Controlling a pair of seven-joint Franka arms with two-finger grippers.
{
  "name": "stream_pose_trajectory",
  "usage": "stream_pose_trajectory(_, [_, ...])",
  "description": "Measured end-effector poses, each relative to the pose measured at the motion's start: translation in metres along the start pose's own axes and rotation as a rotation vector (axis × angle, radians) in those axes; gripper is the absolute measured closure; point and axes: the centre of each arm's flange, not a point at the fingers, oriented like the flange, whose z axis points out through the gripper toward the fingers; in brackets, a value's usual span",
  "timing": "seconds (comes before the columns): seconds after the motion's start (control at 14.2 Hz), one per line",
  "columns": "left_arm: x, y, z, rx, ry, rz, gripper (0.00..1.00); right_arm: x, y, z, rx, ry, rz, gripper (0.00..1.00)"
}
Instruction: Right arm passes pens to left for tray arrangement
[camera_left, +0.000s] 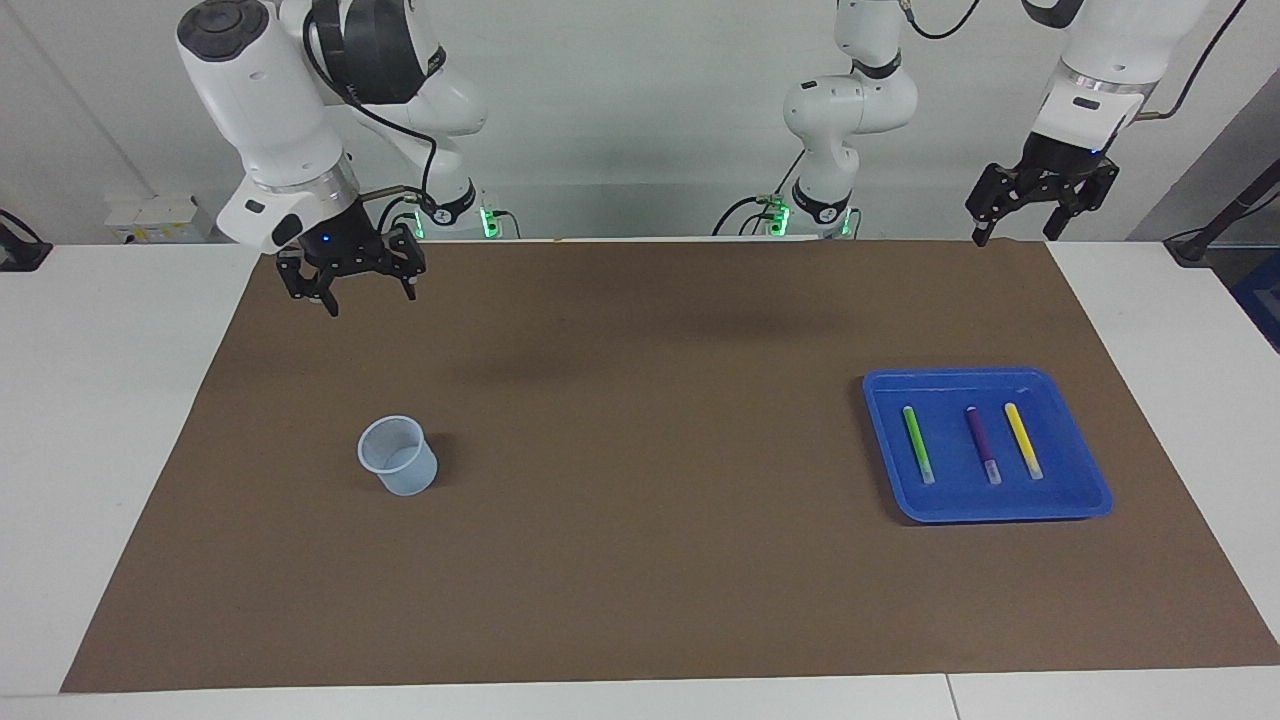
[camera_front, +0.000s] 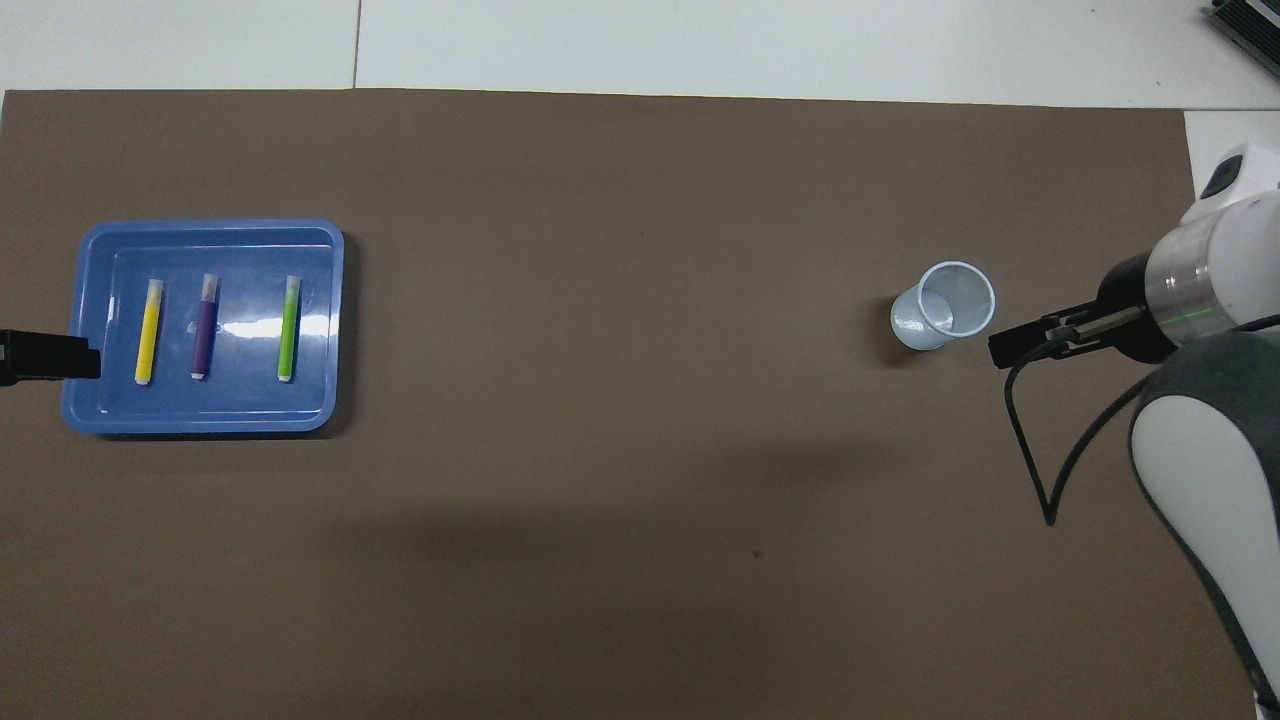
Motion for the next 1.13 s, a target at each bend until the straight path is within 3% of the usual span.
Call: stream_pose_trajectory(1.13, [0.024, 0.021, 0.021, -0.006, -0.043, 0.041, 0.0, -0.001, -0.004, -0.003, 0.003, 0.006, -0.008, 0.0])
